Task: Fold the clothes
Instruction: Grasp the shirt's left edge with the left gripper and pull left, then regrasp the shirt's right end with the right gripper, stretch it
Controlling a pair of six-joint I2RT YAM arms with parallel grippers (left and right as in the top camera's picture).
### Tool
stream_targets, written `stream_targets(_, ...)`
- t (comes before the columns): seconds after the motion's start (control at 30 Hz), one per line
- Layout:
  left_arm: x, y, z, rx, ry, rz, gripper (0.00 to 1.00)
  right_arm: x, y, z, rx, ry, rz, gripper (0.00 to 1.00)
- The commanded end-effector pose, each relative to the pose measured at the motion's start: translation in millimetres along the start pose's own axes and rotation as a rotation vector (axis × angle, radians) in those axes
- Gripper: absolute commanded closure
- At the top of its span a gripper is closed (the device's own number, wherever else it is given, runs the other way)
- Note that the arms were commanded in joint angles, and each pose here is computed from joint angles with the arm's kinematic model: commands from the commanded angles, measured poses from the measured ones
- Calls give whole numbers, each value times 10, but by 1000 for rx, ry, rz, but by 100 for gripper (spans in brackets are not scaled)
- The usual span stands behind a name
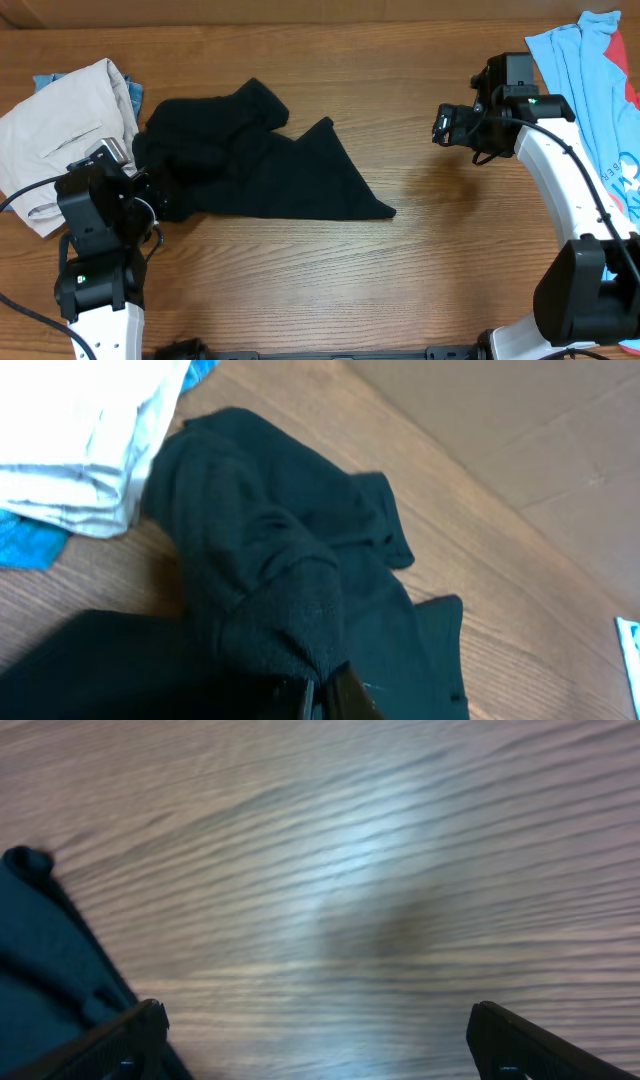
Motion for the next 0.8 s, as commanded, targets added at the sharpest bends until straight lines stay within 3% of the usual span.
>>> stream_targets(0.0,-23,-57,50,18,-4,-30,96,111,173,-233,-51,138,137,0)
stream_targets(0.43,-26,-79,120,34,-42,-41,96,436,546,-1316,-245,461,116,0)
stream_targets(0.63,-27,-79,121,35,-43,-41,96,570,576,-1556,-285,489,126,0)
stream_targets(0.77,-25,-77,114,38,-39,-40,96,646,599,-1627,-301,484,158,7)
Point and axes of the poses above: each gripper's point midway between its finger pads, its own x axis out along the fingers, its own y axis along the line the jaws close on, z = x × y, the point moved 6 cm from there along -x, back along the fingers, and after that the axes turned 11 degrees about x, right-handed, at the moved point
